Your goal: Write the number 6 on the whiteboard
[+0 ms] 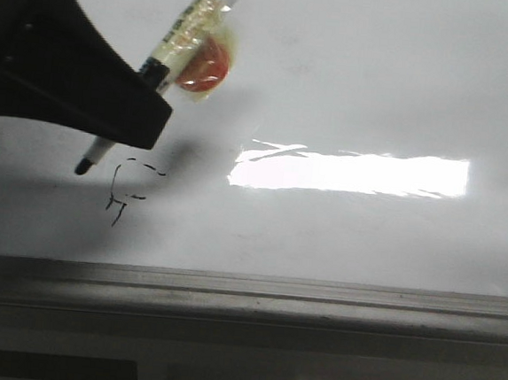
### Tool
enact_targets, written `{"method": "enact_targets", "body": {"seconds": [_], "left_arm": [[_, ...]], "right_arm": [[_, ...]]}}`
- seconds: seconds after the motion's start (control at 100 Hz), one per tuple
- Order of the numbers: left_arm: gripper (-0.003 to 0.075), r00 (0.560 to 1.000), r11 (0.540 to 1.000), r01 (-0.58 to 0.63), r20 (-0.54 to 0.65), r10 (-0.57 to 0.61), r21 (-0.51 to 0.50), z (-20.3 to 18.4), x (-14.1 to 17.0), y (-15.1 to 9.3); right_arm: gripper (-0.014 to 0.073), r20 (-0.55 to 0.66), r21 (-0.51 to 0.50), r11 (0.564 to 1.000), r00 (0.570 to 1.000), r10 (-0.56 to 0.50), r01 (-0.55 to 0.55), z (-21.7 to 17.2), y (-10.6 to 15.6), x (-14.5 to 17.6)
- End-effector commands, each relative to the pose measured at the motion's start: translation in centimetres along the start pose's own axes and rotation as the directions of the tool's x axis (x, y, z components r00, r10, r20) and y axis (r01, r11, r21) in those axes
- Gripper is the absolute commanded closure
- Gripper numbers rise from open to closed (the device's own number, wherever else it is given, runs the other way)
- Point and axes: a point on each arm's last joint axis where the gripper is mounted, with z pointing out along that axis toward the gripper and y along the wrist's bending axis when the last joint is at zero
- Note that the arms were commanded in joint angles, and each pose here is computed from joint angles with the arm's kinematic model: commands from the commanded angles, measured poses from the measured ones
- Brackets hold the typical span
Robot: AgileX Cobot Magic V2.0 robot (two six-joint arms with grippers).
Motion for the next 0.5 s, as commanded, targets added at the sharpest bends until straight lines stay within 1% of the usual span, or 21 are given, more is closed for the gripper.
{"method": "enact_targets", "body": {"seconds": [0.0, 0.01, 0.06, 0.07, 0.08, 0.11, 0.2, 0.21, 0.31, 0.35, 0.43, 0.49], "left_arm": [[0.074, 0.995, 0.999, -0.024, 0.095, 0.02, 0.042, -1.6, -0.5, -0.9], [0.074, 0.995, 0.998, -0.042, 0.094, 0.038, 0.045, -1.6, -0.2, -0.9], [0.074, 0.992, 0.994, -0.065, 0.109, 0.055, 0.093, -2.0, 0.5, -1.4], [0.074, 0.992, 0.992, -0.055, 0.116, 0.042, 0.113, -2.1, 0.5, -1.6], [0.074, 0.991, 0.99, -0.078, 0.117, 0.064, 0.119, -2.2, 0.7, -1.6], [0.074, 0.988, 0.981, -0.1, 0.132, 0.079, 0.165, -2.4, 1.2, -2.1], [0.074, 0.981, 0.962, -0.123, 0.174, 0.081, 0.245, -2.6, 1.8, -2.8], [0.074, 0.981, 0.96, -0.115, 0.181, 0.069, 0.257, -2.6, 1.8, -2.9], [0.074, 0.972, 0.934, -0.16, 0.214, 0.094, 0.319, -2.7, 2.1, -3.4], [0.074, 0.971, 0.922, -0.176, 0.215, 0.105, 0.344, -2.6, 2.1, -3.7], [0.074, 0.973, 0.894, -0.183, 0.205, 0.105, 0.41, -2.5, 2.3, -4.1], [0.074, 0.975, 0.881, -0.181, 0.195, 0.103, 0.438, -2.3, 2.4, -4.3]], "right_arm": [[0.0177, 0.073, -0.064, 0.995, 0.995, -0.072, 0.077, 0.4, 0.3, -1.6], [0.0177, 0.075, -0.072, 0.994, 0.995, -0.071, 0.076, 0.5, 0.3, -1.7], [0.0176, 0.085, -0.102, 0.988, 0.991, -0.105, 0.113, 0.8, 0.5, -1.8], [0.0177, 0.087, -0.105, 0.986, 0.989, -0.12, 0.129, 0.8, 0.5, -1.8], [0.0176, 0.092, -0.111, 0.985, 0.989, -0.12, 0.13, 0.8, 0.5, -1.8], [0.0176, 0.099, -0.127, 0.981, 0.986, -0.138, 0.15, 1.0, 0.6, -1.9], [0.0176, 0.134, -0.167, 0.965, 0.974, -0.182, 0.203, 1.2, 0.9, -2.1], [0.0176, 0.137, -0.172, 0.961, 0.971, -0.195, 0.217, 1.3, 0.9, -2.1], [0.0176, 0.152, -0.254, 0.921, 0.953, -0.263, 0.295, 1.8, 1.6, -2.0], [0.0176, 0.149, -0.279, 0.91, 0.95, -0.275, 0.308, 2.1, 1.7, -1.9], [0.0176, 0.126, -0.328, 0.897, 0.955, -0.269, 0.296, 2.9, 2.0, -1.7], [0.0176, 0.112, -0.357, 0.889, 0.958, -0.265, 0.288, 3.5, 2.1, -1.6]]}}
